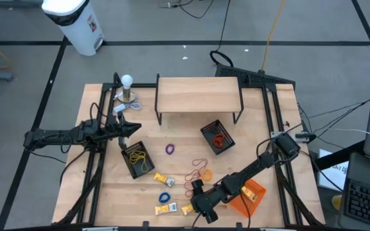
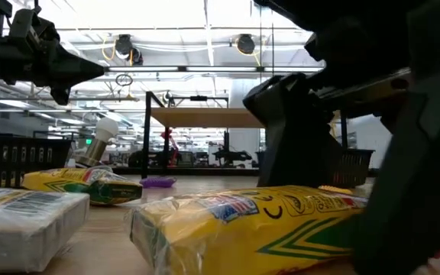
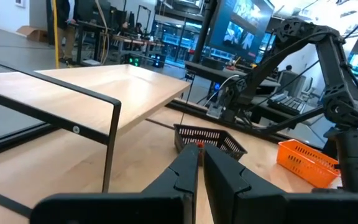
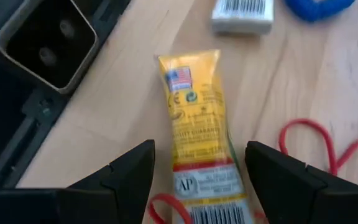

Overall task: Pick & Place Office Desk Supplies
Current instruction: Put the yellow crayon box into the orange bin

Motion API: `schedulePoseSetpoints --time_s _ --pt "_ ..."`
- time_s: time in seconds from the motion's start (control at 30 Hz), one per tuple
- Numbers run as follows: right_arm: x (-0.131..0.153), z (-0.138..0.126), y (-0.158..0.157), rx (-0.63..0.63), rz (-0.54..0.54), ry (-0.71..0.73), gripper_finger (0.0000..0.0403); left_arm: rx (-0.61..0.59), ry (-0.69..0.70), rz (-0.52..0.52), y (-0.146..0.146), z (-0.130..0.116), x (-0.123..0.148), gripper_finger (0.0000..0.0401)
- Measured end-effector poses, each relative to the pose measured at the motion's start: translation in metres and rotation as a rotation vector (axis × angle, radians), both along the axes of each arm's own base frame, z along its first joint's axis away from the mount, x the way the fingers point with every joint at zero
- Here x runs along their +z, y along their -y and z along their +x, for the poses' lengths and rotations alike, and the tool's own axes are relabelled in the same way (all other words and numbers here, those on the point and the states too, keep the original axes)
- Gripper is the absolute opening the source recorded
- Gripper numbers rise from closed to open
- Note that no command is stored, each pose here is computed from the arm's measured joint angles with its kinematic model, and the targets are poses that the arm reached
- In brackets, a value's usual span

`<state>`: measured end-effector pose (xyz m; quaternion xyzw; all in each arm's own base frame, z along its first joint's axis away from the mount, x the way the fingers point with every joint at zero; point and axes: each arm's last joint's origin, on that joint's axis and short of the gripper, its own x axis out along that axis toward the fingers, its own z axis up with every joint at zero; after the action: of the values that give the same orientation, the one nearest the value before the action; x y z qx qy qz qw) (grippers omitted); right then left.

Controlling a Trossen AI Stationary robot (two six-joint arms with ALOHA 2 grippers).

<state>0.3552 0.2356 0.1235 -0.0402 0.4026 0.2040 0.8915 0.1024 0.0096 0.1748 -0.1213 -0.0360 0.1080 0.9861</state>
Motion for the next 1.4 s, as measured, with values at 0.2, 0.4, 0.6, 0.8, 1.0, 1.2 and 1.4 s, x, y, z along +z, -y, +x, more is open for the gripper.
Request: schedulePoseSetpoints --time_s 0.2,0.4,0.6,0.8,1.0,1.2,1.4 --pt "-0.002 0.003 0.001 -0.025 0.025 -0.003 0.0227 0.0 -0.001 0.001 0.0 0.0 0.0 0.0024" --pt "-0.001 0.003 0.002 -0.062 0.048 -0.014 0.0149 0.0 -0.001 0.0 0.0 0.0 0.0 0.0024" --pt "0.018 0.001 0.004 -0.041 0.063 0.022 0.0068 0.001 -0.005 0.0 0.0 0.0 -0.001 0.0024" --pt "0.072 -0.006 0.009 0.012 0.09 0.16 0.0082 0.003 -0.006 0.001 0.0 0.0 -0.001 0.0024" --pt "0.132 -0.02 0.024 0.06 0.097 0.319 0.0103 0.003 -0.007 0.001 0.0 0.0 -0.001 0.0024" --pt "0.178 -0.047 0.051 0.093 0.076 0.468 0.0081 0.003 -0.017 0.001 0.0 0.0 -0.002 0.0024" --pt "0.2 -0.086 0.088 0.046 0.138 0.628 0.0085 0.007 -0.004 0.048 0.0 0.0 0.001 0.0024"
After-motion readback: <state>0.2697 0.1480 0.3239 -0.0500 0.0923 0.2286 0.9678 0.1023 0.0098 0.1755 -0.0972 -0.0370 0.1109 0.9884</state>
